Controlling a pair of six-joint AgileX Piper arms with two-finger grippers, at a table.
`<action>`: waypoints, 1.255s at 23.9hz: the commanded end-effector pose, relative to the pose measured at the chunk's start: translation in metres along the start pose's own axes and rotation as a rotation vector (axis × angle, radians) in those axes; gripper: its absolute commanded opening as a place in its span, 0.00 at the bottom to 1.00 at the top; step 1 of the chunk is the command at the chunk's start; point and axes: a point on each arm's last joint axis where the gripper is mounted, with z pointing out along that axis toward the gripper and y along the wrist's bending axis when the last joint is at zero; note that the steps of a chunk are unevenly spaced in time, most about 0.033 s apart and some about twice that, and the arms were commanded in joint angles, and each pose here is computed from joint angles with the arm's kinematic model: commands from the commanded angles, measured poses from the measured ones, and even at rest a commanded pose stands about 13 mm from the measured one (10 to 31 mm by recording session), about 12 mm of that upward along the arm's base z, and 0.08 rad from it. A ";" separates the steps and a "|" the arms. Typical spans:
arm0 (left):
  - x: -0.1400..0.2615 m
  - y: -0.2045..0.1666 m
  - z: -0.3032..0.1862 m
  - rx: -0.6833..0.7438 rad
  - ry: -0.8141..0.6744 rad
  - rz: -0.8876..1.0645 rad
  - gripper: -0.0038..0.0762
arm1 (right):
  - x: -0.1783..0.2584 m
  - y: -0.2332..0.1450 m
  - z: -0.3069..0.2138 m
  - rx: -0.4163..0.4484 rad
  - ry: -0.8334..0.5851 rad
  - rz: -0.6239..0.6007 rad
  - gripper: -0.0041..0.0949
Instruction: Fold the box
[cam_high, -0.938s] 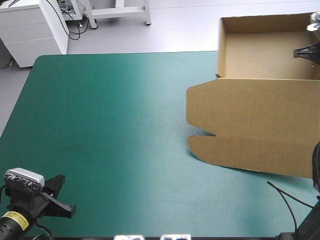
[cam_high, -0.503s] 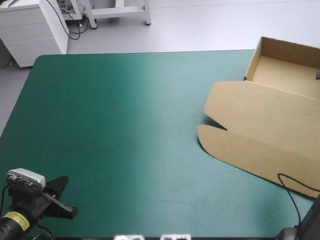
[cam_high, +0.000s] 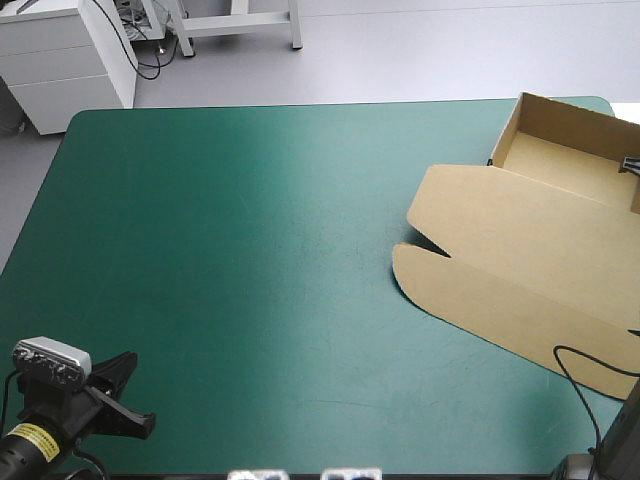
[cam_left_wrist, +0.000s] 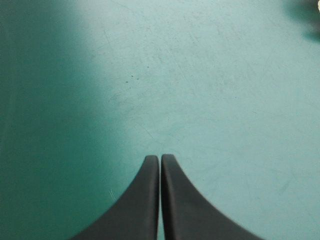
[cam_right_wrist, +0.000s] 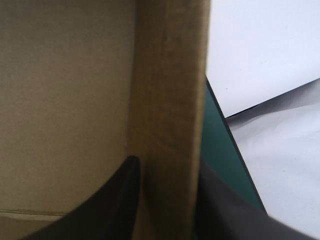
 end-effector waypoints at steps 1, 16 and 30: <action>-0.010 -0.001 -0.003 0.017 -0.060 -0.004 0.04 | -0.004 -0.005 -0.045 0.022 -0.097 0.006 0.65; -0.010 -0.002 -0.003 0.029 -0.054 -0.019 0.04 | 0.055 0.061 -0.288 -0.445 -0.641 -0.109 0.44; -0.009 -0.006 -0.004 0.074 -0.046 -0.059 0.04 | 0.185 0.141 -0.257 -0.550 -0.629 -0.524 0.03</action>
